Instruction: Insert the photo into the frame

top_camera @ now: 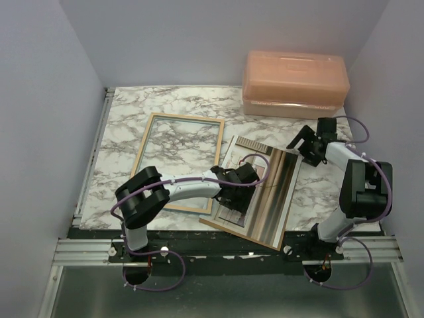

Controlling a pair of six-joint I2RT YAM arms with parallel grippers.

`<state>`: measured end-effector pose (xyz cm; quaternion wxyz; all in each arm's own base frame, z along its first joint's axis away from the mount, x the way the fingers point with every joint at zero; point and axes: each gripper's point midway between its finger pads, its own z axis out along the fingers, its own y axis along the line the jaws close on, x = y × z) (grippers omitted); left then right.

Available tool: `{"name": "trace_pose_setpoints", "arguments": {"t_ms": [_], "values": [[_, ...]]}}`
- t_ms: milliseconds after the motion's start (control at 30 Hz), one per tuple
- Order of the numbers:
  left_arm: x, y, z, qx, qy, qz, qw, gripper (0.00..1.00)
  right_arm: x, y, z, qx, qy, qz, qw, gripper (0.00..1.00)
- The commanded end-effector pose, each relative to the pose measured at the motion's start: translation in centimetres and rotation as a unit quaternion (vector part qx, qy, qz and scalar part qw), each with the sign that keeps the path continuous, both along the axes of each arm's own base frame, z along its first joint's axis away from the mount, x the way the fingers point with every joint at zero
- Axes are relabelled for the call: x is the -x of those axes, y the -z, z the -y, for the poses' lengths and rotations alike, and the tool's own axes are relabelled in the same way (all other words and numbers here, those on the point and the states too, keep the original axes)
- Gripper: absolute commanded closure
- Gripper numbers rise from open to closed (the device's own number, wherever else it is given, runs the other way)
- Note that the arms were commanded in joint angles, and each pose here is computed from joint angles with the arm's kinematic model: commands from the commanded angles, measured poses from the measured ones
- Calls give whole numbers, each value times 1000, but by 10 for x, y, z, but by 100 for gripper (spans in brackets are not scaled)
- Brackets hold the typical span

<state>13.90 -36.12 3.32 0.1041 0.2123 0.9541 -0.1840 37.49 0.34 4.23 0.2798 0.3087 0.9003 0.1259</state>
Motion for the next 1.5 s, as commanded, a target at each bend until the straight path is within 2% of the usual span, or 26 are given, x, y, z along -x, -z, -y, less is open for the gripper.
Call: {"name": "trace_pose_setpoints", "arguments": {"t_ms": [0,200,400,633,900,1033,1267,1467], "values": [[3,19,-9,-34,-6,-11,999,45,-20,-2,7,14,-7,24,1000,8],[4,20,-8,-35,-4,-14,999,46,-16,1,-10,-24,-37,23,999,14],[4,20,-8,-34,-3,-13,999,46,-10,-17,-21,-41,-59,58,996,16],[4,21,-8,-34,-2,-15,999,47,-5,-16,-29,-58,-78,65,993,17],[4,20,-9,-36,-1,-15,999,48,12,13,-23,-47,-55,24,997,19],[4,20,-8,-36,-1,-15,999,48,22,20,-38,-83,-72,29,994,29],[3,19,-8,-35,0,-13,999,48,40,39,-37,-78,-71,6,994,34],[2,16,-7,-31,0,-7,999,48,43,27,-34,-67,-69,18,995,55]]}}
